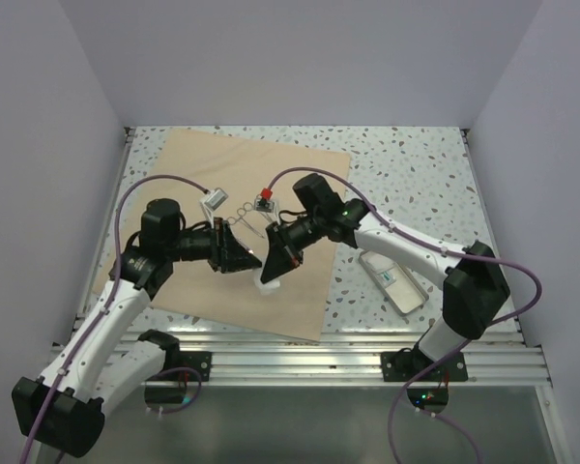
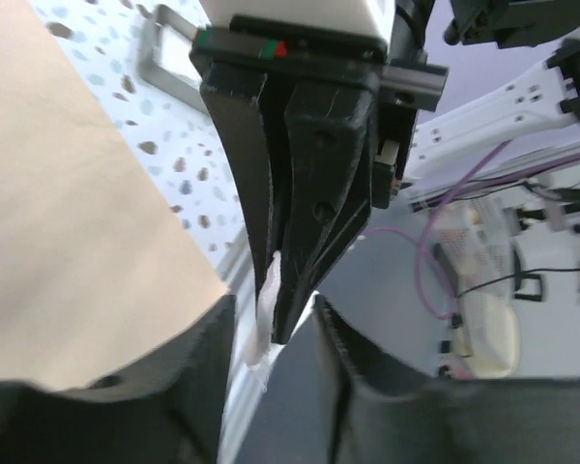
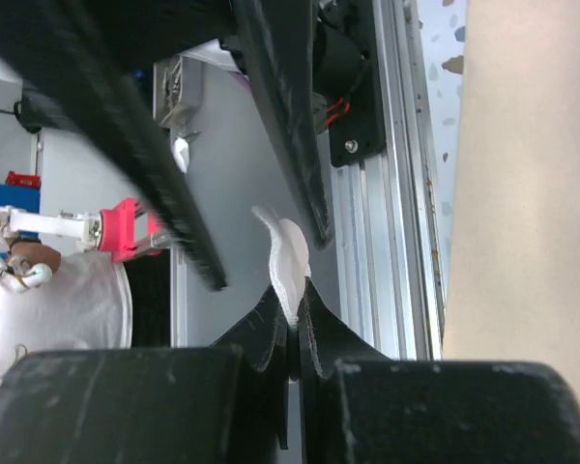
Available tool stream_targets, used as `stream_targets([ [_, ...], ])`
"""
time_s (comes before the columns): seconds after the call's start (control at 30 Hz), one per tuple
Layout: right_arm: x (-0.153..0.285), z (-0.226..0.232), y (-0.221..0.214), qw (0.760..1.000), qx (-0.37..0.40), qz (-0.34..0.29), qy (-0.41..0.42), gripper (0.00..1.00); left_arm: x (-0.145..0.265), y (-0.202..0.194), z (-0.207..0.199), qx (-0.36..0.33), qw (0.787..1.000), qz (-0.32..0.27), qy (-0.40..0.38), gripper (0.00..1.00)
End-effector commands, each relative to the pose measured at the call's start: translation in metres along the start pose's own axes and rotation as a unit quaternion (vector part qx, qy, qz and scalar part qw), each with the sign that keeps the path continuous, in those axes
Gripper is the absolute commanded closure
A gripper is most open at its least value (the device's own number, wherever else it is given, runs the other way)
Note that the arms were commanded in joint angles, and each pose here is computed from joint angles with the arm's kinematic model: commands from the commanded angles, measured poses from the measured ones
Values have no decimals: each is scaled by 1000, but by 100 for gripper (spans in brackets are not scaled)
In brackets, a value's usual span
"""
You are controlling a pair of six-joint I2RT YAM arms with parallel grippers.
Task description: Prepare the surgical pack
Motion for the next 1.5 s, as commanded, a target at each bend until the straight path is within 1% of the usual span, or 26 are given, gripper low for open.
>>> stream_targets([
  [0.0, -1, -7, -8, 999, -16, 7, -44, 100, 2, 15, -8, -34, 999, -19, 37, 52],
  [0.07, 3, -16, -17, 996, -35, 27, -83, 100, 4, 24, -5, -41, 995, -43, 86, 38],
  [0.13, 11, -27, -24, 987, -60, 52, -142, 100, 8, 29, 0, -47, 989, -51, 128, 34],
  [0.2, 25, -38, -25, 976, -67, 61, -199, 100, 12, 34, 12, -44, 977, -67, 197, 32],
  [0.27, 49, -51, -34, 949, -82, 87, -291, 100, 15, 40, 21, -45, 965, -79, 246, 32],
  [0.33, 69, -53, -41, 929, -98, 106, -340, 100, 17, 38, 29, -47, 958, -71, 274, 32],
  [0.4, 103, -64, -51, 896, -131, 118, -407, 100, 18, 37, 36, -52, 953, -67, 292, 33],
  [0.43, 116, -64, -53, 887, -133, 114, -426, 100, 18, 35, 40, -50, 952, -65, 294, 33],
  [0.47, 138, -70, -59, 861, -144, 115, -474, 100, 17, 35, 39, -55, 954, -67, 288, 33],
  [0.53, 156, -69, -73, 836, -140, 128, -515, 100, 15, 30, 45, -52, 956, -62, 281, 33],
  [0.57, 169, -65, -77, 819, -126, 131, -544, 100, 13, 27, 45, -52, 959, -59, 271, 33],
  [0.6, 179, -67, -85, 793, -130, 145, -577, 100, 11, 28, 46, -53, 962, -61, 262, 33],
  [0.63, 186, -64, -91, 783, -149, 148, -585, 100, 10, 26, 50, -50, 963, -57, 260, 33],
  [0.67, 200, -63, -95, 773, -186, 119, -595, 100, 8, 24, 51, -48, 965, -52, 254, 33],
  [0.7, 199, -62, -101, 789, -213, 98, -568, 100, 7, 26, 51, -53, 966, -52, 249, 33],
  [0.73, 202, -63, -103, 790, -234, 71, -562, 100, 6, 25, 53, -53, 966, -49, 248, 33],
  [0.77, 212, -63, -108, 781, -275, 30, -560, 100, 5, 26, 54, -55, 966, -47, 247, 33],
  [0.8, 207, -66, -115, 794, -296, 5, -530, 100, 4, 26, 54, -57, 966, -47, 247, 33],
  [0.97, 205, -77, -152, 765, -407, -83, -493, 100, 0, 28, 52, -57, 971, -43, 226, 33],
  [1.03, 199, -80, -163, 764, -424, -133, -469, 100, 0, 28, 51, -56, 972, -44, 223, 33],
  [1.07, 205, -81, -169, 751, -438, -157, -469, 100, 0, 29, 51, -56, 972, -44, 223, 33],
  [1.13, 201, -83, -178, 743, -453, -207, -447, 100, 0, 29, 50, -56, 972, -45, 222, 33],
  [1.2, 197, -86, -188, 733, -459, -235, -443, 100, 0, 30, 51, -54, 972, -44, 225, 33],
  [1.23, 199, -84, -188, 724, -462, -256, -444, 100, 0, 30, 51, -54, 972, -44, 225, 33],
  [1.33, 197, -85, -198, 713, -471, -281, -436, 100, -1, 29, 52, -51, 972, -41, 226, 33],
  [1.47, 200, -85, -202, 712, -467, -303, -428, 100, -2, 29, 54, -47, 972, -36, 226, 33],
])
Point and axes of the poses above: each gripper's point midway between its finger pads, its own x axis back along the fingers, its own z axis along the line the jaws close on, y = z × x, the point moved 8 cm from there along x, back along the fingers, and after that the axes turned 14 degrees about x, right-handed, at the moved point
